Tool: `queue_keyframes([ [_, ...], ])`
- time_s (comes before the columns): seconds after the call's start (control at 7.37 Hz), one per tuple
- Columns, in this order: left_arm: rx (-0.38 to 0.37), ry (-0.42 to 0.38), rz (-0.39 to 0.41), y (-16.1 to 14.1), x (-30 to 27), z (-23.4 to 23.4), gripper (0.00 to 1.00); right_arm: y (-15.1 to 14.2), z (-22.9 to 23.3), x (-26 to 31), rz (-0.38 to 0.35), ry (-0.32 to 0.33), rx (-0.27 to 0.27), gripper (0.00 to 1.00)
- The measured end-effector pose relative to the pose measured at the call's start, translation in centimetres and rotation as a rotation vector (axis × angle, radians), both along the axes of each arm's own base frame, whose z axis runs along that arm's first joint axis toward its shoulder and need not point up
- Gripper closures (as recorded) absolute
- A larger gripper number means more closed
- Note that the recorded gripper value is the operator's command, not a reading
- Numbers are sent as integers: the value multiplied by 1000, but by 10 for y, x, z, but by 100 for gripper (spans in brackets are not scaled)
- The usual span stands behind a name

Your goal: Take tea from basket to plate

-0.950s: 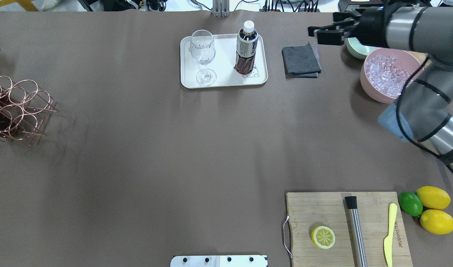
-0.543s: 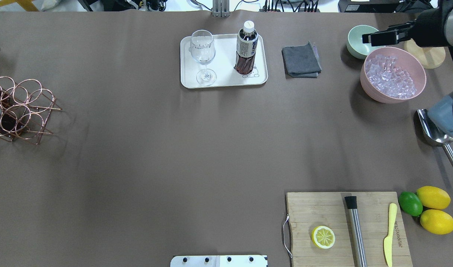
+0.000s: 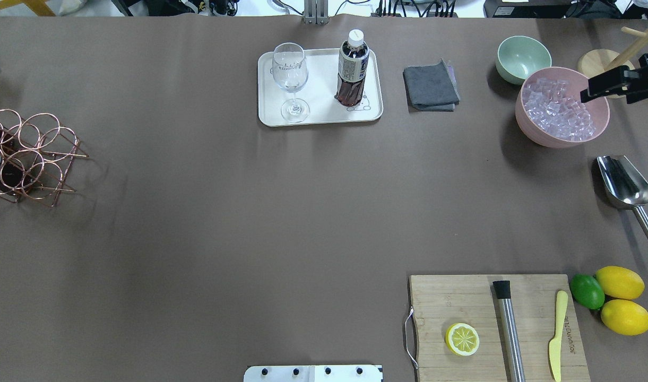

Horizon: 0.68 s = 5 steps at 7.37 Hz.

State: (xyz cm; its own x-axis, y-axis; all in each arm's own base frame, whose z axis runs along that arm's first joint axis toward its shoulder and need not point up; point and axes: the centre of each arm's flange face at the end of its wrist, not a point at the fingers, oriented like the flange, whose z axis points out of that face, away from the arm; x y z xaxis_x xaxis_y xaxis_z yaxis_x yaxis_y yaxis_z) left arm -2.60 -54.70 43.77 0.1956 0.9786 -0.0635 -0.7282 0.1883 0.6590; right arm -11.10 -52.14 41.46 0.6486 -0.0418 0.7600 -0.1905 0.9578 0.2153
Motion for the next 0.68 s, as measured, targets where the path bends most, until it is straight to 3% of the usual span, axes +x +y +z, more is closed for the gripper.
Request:
queue_keyframes([
  [0.14,-55,18,-51,3,-16,1,2,16,18,11,-13,8,-113,0],
  [0.27,-131,31,-132,6,-34,3,2,38,45,25,-38,6,-182,0],
  [0.41,-248,44,-261,8,-54,3,2,64,75,45,-68,2,-217,0],
  [0.68,-551,83,-623,14,-87,4,2,108,123,82,-145,21,-211,0],
])
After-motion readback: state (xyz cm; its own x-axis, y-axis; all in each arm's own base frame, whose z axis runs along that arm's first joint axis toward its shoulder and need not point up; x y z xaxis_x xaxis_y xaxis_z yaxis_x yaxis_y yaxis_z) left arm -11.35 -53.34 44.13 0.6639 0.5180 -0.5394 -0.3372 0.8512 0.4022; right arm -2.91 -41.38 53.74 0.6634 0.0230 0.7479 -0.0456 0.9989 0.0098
